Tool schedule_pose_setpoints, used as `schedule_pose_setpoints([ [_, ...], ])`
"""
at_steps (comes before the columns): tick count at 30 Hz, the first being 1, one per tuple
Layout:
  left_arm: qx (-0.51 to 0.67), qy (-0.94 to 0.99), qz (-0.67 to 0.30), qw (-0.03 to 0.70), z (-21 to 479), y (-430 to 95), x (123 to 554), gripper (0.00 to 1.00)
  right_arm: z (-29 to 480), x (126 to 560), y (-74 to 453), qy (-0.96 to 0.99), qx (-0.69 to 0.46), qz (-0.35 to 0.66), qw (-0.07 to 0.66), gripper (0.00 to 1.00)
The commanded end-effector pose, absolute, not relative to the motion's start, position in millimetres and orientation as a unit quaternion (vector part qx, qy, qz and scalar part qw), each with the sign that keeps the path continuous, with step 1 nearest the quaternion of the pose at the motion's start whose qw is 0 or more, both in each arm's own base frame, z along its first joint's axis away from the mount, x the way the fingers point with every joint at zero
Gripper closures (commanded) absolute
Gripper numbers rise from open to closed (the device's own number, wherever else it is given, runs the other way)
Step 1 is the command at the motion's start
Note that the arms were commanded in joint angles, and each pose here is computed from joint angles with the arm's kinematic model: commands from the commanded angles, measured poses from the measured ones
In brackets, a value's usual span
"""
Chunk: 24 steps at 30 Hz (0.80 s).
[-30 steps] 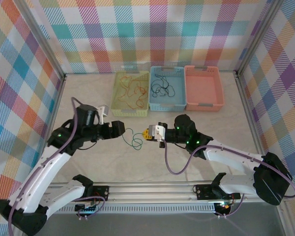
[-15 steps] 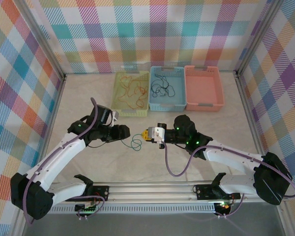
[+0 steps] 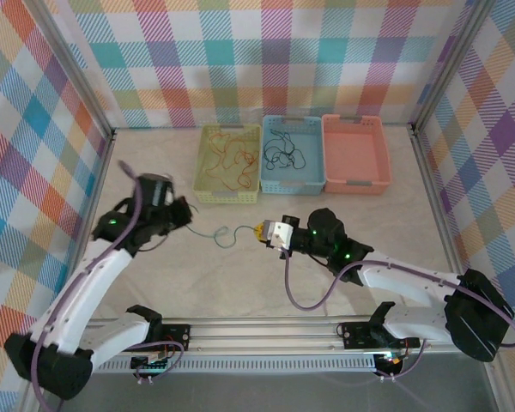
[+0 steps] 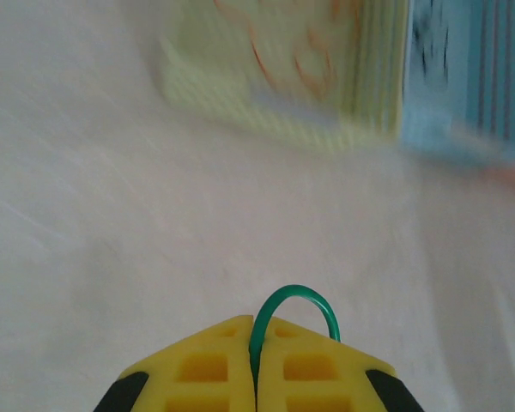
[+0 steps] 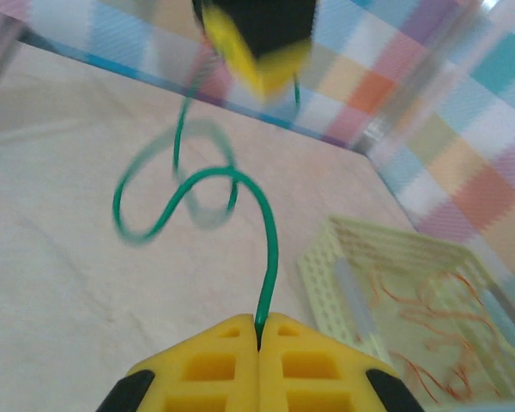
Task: Untangle the cables
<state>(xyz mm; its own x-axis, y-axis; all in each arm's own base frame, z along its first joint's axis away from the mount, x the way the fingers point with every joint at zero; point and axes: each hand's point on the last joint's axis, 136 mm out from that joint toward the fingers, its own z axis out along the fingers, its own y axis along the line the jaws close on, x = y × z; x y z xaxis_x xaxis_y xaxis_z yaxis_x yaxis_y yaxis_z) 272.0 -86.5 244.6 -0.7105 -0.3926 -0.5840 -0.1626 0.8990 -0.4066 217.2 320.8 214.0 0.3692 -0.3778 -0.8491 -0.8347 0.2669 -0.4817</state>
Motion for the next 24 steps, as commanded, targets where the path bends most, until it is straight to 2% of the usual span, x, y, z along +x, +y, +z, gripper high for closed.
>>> schedule_pose_setpoints([
  [1,-0.224,0.871,-0.059,0.434,300,-15,262,1.00,224,267,279,0.596,-0.454,0.111,0.653,1.00],
  [4,-0.249,0.855,-0.007,0.454,323,14,253,1.00,223,296,234,0.658,-0.348,0.099,0.660,1.00],
  [9,-0.272,0.838,-0.003,0.473,334,31,244,1.00,211,323,168,0.730,-0.212,0.088,0.643,1.00],
  [12,-0.271,0.835,-0.013,0.478,335,29,243,1.00,206,331,147,0.749,-0.170,0.078,0.635,1.00],
  [16,-0.240,0.848,-0.078,0.467,327,4,252,1.00,217,327,159,0.732,-0.192,0.114,0.644,1.00],
  [21,-0.188,0.861,-0.228,0.414,306,-56,277,1.00,243,320,181,0.719,-0.208,0.186,0.637,1.00],
  [24,-0.154,0.859,-0.286,0.397,306,-80,285,1.00,253,296,216,0.690,-0.295,0.265,0.606,1.00],
])
